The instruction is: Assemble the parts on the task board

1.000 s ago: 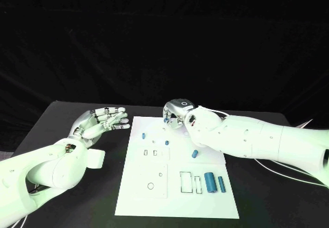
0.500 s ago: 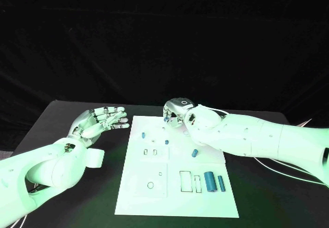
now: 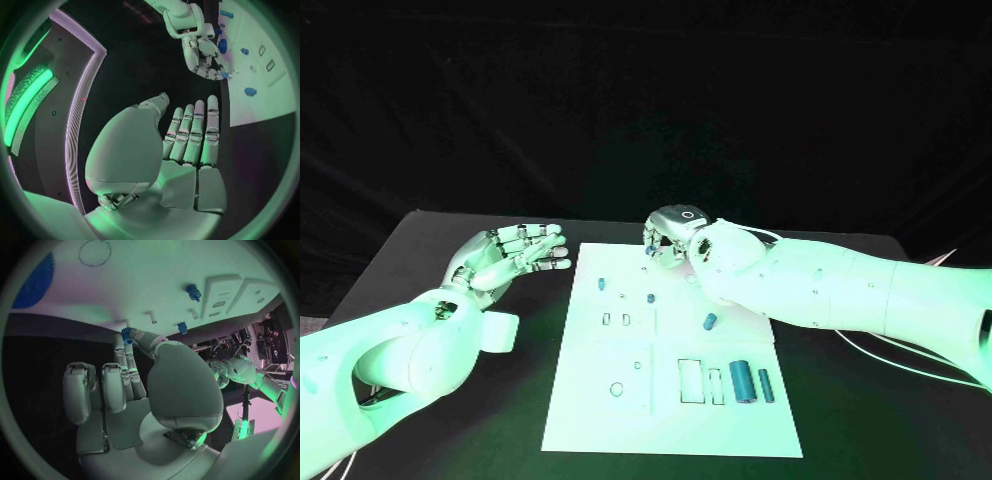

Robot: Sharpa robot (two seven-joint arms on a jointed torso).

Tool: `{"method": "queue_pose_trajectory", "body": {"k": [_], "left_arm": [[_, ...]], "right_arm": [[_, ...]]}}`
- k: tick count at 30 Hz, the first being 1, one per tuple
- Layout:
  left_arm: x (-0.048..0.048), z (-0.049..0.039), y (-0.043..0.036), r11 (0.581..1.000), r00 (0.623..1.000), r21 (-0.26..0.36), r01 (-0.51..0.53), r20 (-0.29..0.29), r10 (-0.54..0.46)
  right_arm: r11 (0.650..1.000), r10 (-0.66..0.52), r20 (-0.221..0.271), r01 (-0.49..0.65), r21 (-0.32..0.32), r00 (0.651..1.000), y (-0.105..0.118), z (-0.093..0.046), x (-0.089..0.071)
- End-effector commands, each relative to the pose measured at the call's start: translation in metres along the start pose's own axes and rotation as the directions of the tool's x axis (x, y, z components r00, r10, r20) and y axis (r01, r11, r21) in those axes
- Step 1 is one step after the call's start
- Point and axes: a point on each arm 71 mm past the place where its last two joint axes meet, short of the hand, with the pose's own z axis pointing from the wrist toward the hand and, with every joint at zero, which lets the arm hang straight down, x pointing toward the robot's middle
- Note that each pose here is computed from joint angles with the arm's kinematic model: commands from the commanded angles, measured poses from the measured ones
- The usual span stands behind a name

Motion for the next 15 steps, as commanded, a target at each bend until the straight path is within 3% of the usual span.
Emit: {"method": "queue_pose_trajectory", "body": {"k": [1, 15], "left_arm": [[0.0019, 0.0006, -0.0015, 1.000, 1.000, 0.009, 0.007, -0.018, -0.007], [-0.0002, 0.0007, -0.0013, 1.000, 1.000, 0.009, 0.005, -0.013, -0.005]], "right_arm": [[1.000, -0.021, -0.052, 0.021, 0.001, 0.998, 0.0000, -0.0022, 0.0083], [1.000, -0.020, -0.053, 0.020, 0.000, 0.998, -0.0013, -0.0051, 0.0085]]}}
